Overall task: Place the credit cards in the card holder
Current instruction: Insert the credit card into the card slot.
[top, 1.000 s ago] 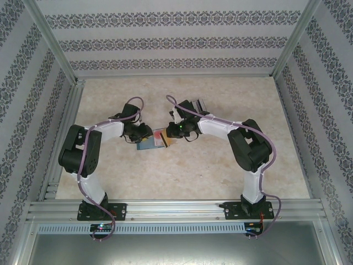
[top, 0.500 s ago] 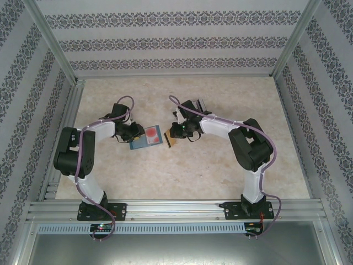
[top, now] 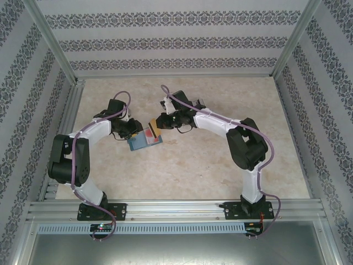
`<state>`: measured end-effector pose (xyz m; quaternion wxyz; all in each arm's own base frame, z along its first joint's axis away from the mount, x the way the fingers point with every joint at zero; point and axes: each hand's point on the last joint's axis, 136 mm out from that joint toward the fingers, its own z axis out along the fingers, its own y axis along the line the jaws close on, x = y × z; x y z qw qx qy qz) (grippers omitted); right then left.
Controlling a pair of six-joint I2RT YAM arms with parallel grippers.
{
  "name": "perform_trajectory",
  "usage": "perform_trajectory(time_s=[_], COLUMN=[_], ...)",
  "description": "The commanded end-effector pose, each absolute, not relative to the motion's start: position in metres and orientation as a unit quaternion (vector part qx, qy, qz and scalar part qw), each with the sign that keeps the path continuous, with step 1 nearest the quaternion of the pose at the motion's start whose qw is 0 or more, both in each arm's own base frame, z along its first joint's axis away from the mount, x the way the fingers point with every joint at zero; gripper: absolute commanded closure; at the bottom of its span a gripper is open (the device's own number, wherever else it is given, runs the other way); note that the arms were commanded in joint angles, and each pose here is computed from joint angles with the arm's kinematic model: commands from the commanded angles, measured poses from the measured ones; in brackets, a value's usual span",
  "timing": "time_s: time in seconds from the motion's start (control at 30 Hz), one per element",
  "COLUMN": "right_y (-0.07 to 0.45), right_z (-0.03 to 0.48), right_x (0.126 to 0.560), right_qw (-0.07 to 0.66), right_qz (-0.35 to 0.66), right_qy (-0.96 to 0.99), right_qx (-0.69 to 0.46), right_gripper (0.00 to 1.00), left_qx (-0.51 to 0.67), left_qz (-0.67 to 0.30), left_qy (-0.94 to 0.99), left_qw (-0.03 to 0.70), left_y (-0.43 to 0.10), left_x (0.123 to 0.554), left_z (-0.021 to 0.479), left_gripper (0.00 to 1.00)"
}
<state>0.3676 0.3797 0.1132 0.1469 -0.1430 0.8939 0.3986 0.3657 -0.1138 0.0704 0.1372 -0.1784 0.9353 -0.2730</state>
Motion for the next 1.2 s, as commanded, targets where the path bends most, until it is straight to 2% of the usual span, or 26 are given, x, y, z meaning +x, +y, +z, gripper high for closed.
perform_trajectory(time_s=[0.0, 0.3, 0.53, 0.67, 1.17], right_y=[0.398, 0.418, 0.423, 0.426, 0.415], right_z=[0.113, 0.093, 0.079, 0.073, 0.056], right_x=[0.367, 0.365, 0.366, 0.364, 0.373], right_qw=[0.130, 0.085, 0.069, 0.064, 0.066], right_qz=[0.429, 0.456, 0.456, 0.455, 0.432], right_qy=[0.880, 0.871, 0.873, 0.874, 0.892], right_qx=[-0.158, -0.164, -0.160, -0.158, -0.115], right_gripper=[0.89, 0.89, 0.89, 0.89, 0.89], left_qx=[-0.185, -0.200, -0.199, -0.199, -0.201], left_qz=[-0.254, -0.210, -0.213, -0.207, -0.206], left_qy=[0.942, 0.951, 0.952, 0.953, 0.953], left_qw=[0.121, 0.107, 0.095, 0.093, 0.092], left_y=[-0.102, -0.083, -0.084, -0.082, -0.080], left_x=[0.355, 0.341, 0.336, 0.333, 0.329], left_z=[0.051, 0.021, 0.008, 0.006, 0.007], left_gripper=[0.70, 0.73, 0.77, 0.80, 0.81])
